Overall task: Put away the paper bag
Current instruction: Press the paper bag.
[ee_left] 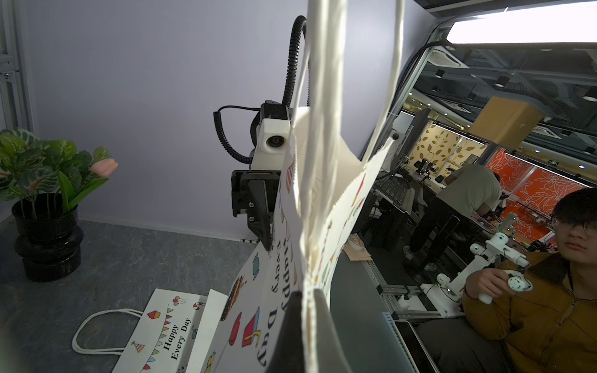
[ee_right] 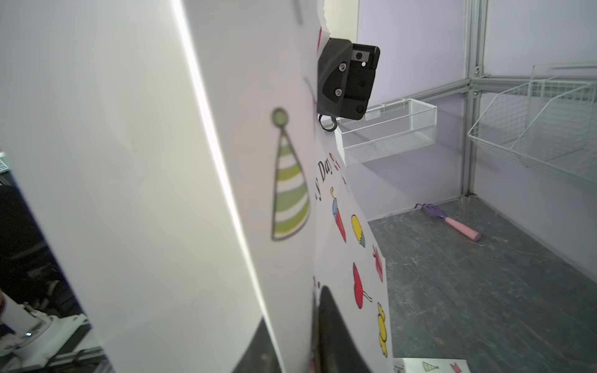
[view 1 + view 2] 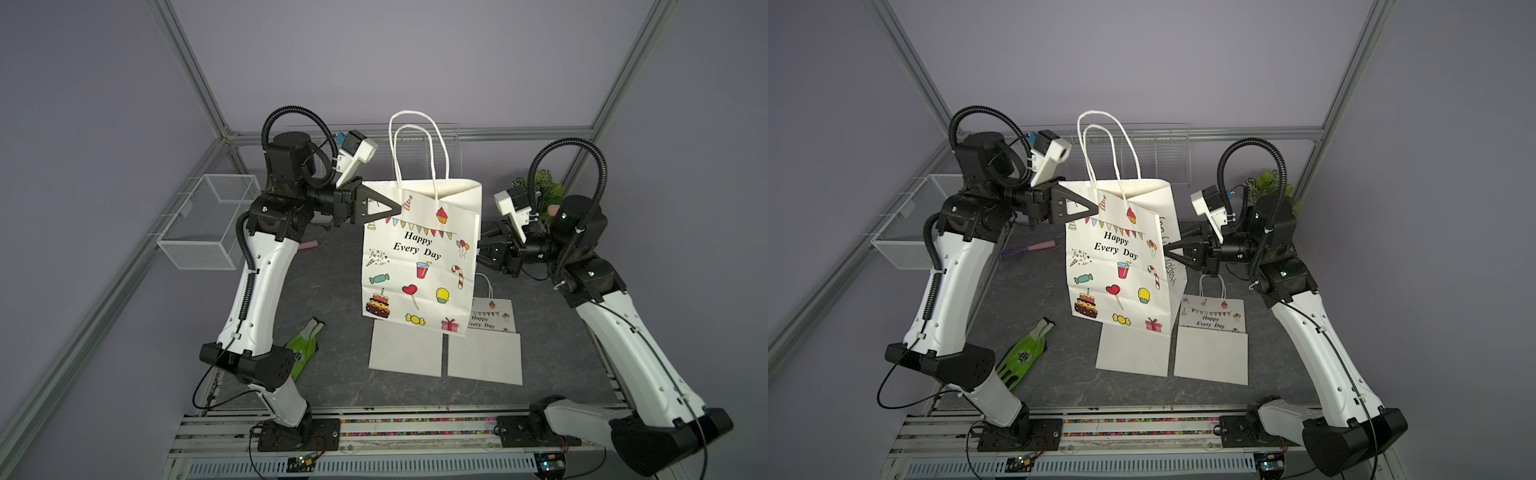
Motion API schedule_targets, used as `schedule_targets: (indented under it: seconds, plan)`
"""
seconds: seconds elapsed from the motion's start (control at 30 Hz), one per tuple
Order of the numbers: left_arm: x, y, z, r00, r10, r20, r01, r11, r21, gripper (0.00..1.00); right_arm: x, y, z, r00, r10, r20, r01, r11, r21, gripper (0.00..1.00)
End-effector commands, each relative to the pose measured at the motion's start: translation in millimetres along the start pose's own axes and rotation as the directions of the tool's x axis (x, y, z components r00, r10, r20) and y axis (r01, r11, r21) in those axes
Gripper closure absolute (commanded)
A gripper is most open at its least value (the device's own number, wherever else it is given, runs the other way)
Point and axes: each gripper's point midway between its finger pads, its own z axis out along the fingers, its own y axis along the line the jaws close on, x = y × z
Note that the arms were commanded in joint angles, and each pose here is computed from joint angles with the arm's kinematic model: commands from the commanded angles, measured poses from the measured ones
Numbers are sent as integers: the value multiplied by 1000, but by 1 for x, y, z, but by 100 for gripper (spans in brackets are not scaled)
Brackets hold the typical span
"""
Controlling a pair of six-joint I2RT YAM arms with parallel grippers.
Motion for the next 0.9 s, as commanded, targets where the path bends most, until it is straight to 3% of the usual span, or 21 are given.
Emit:
schedule_targets:
  seconds: [0.0, 0.17, 0.3, 0.4, 0.43, 0.5, 0.57, 0.6, 0.67, 0.8, 0.87]
  plan:
    - [3, -8, 1, 1000, 16, -7, -16, 999, 29, 100, -10, 9, -1, 998, -41, 37, 41, 999, 6, 71]
    - [12, 3, 1, 1000, -27, -7, 27, 999, 29, 100, -16, 11, 0, 997, -49, 59, 49, 999, 7, 73]
    - [18, 8, 1, 999, -45, -8, 45, 999, 31, 100, -22, 9, 0, 995, -52, 81, 50, 998, 31, 66]
    - [21, 9, 1, 999, -53, -7, 53, 998, 31, 100, -23, 6, 1, 995, -46, 86, 43, 998, 37, 83]
    - [22, 10, 1, 999, -54, -8, 54, 998, 31, 100, -23, 5, 1, 995, -44, 87, 41, 998, 39, 84]
    - [23, 10, 1, 998, -60, -8, 60, 998, 33, 100, -23, 5, 2, 995, -41, 86, 38, 999, 39, 78]
    - [26, 11, 1, 998, -67, -8, 67, 997, 35, 100, -24, 5, 2, 995, -44, 91, 40, 998, 42, 56]
    - [27, 12, 1, 997, -73, -8, 73, 997, 35, 100, -24, 5, 2, 995, -43, 94, 39, 998, 47, 50]
    - [31, 14, 2, 997, -80, -8, 81, 996, 36, 100, -25, 6, 2, 994, -48, 96, 44, 998, 47, 50]
    - [38, 19, 2, 995, -99, -9, 99, 994, 38, 100, -26, 3, 2, 994, -43, 99, 37, 998, 54, 81]
    - [40, 18, 2, 995, -102, -10, 102, 994, 42, 100, -25, 2, 3, 995, -38, 96, 33, 998, 53, 89]
